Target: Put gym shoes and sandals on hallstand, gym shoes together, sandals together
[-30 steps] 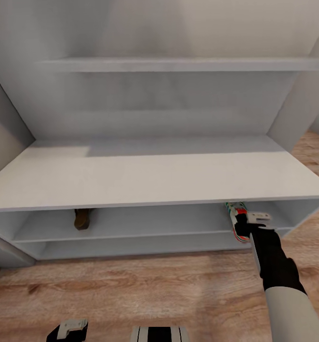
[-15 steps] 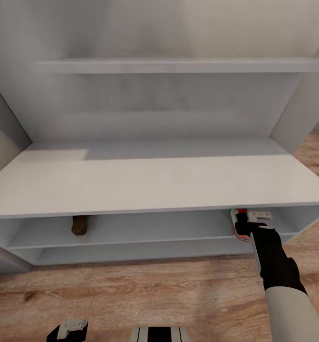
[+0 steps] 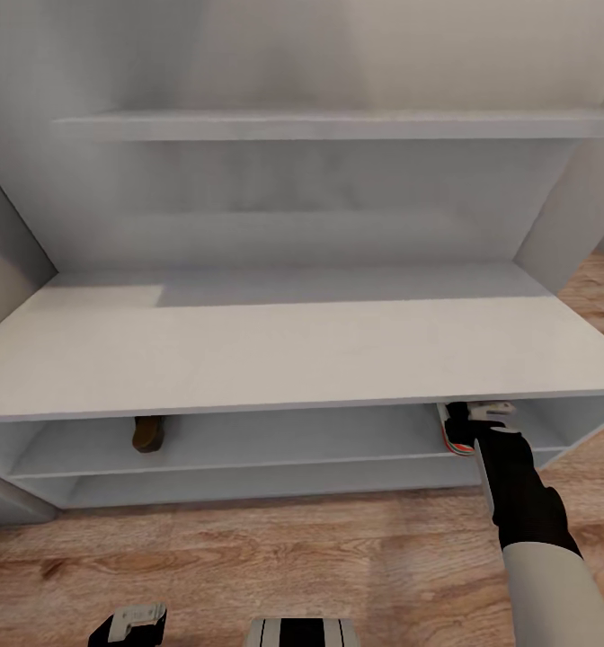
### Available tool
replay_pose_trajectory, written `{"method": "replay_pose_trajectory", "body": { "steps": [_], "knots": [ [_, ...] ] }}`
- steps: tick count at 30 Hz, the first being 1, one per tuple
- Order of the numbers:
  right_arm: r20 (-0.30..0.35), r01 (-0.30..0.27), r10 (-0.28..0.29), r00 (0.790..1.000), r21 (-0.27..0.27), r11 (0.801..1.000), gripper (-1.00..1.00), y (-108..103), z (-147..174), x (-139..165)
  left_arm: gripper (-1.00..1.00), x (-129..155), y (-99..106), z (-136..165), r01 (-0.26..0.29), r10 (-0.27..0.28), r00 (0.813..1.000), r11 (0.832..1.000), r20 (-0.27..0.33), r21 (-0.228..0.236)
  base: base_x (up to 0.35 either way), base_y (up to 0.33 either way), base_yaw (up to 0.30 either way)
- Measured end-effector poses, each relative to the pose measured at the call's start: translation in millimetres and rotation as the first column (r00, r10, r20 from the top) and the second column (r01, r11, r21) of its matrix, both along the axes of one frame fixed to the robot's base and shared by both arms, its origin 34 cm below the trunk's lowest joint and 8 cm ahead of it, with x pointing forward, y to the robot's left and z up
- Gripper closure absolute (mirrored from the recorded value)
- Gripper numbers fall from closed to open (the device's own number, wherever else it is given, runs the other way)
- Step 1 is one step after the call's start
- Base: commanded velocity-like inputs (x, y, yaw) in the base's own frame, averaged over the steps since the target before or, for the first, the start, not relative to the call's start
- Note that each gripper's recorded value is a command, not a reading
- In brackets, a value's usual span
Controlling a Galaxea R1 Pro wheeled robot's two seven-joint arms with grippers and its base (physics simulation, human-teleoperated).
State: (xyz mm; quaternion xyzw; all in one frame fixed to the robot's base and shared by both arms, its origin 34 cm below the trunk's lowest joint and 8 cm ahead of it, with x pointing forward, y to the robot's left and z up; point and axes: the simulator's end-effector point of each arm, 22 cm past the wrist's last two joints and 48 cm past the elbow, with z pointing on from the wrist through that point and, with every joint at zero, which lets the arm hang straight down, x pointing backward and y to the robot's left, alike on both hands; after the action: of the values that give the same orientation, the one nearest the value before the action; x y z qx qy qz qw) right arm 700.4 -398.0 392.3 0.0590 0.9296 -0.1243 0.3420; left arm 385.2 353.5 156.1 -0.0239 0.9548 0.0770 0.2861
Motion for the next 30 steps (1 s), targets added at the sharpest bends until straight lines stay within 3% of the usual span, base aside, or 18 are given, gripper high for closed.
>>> {"method": "replay_pose_trajectory", "body": {
  "steps": [30],
  "knots": [
    [0.001, 0.000, 0.000, 1.000, 0.003, 1.000, 1.00, 0.5, 0.0, 0.2, -1.00, 1.9, 0.3, 0.9, 0.000, 0.000, 1.000, 1.000, 0.005, 0.001, 0.048, 0.000, 0.000]
  ]
}}
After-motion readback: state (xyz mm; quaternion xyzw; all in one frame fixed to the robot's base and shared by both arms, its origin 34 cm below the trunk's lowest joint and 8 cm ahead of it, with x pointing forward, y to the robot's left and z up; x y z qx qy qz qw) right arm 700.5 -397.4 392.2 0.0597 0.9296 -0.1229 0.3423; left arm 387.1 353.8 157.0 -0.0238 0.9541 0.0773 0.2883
